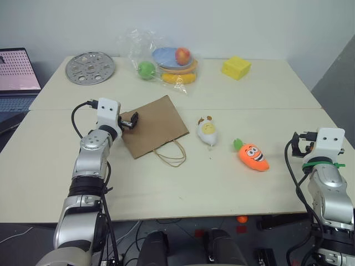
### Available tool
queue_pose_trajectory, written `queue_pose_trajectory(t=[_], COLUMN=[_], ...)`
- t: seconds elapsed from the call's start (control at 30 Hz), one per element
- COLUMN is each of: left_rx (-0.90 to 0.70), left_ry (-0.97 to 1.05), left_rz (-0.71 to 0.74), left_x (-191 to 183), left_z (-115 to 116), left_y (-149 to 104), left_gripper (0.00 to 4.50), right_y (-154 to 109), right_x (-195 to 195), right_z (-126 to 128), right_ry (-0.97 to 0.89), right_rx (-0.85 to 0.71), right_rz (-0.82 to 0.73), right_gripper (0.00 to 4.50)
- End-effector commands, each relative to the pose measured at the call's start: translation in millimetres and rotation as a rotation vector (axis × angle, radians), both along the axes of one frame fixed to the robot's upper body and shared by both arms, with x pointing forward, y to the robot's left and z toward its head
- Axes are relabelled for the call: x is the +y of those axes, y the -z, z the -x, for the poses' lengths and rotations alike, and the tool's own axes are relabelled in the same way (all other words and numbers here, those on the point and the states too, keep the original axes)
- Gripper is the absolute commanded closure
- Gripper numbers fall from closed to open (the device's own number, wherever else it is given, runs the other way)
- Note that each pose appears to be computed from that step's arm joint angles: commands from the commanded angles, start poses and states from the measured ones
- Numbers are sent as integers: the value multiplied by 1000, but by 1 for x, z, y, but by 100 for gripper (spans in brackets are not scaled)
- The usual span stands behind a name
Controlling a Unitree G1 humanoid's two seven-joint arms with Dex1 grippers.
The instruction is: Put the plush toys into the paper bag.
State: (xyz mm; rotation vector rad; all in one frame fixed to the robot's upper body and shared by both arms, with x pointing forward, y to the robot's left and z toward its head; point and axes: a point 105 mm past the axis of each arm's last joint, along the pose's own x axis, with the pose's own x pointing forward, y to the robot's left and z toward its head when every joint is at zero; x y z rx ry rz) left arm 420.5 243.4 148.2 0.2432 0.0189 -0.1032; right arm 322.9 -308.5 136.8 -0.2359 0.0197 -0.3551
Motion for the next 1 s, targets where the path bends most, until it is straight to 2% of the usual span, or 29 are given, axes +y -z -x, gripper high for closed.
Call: queue_pose_trajectory(t=[0.03,0.3,0.4,0.53,0.63,0.67,0.83,0.93,1.0], left_rx=[-91,-108,-120,-119,-58,-14,139,205,211], left_ry=[6,31,145,367,731,827,1079,1127,1143], left_rz=[1,33,51,43,-75,-115,-271,-366,-401], left_x=[2,3,-7,-27,-67,-77,-107,-116,-120], left_z=[1,5,10,23,59,70,101,105,107], left_y=[-26,-31,-43,-63,-70,-65,-36,-11,-1], left_gripper=[4,4,4,4,4,4,4,4,4], right_y=[-12,-15,-27,-48,-67,-69,-65,-56,-54], right_x=[-1,0,5,32,70,85,132,157,164], right_z=[-1,-5,-8,-11,-5,1,27,46,47], right_ry=[-3,-20,-96,-345,-638,-751,-1062,-1203,-1202], right_rx=[-37,-39,-60,-88,-79,-48,98,199,205], right_rz=[31,41,75,71,24,20,-16,0,12], right_gripper=[0,0,0,0,0,0,0,0,0])
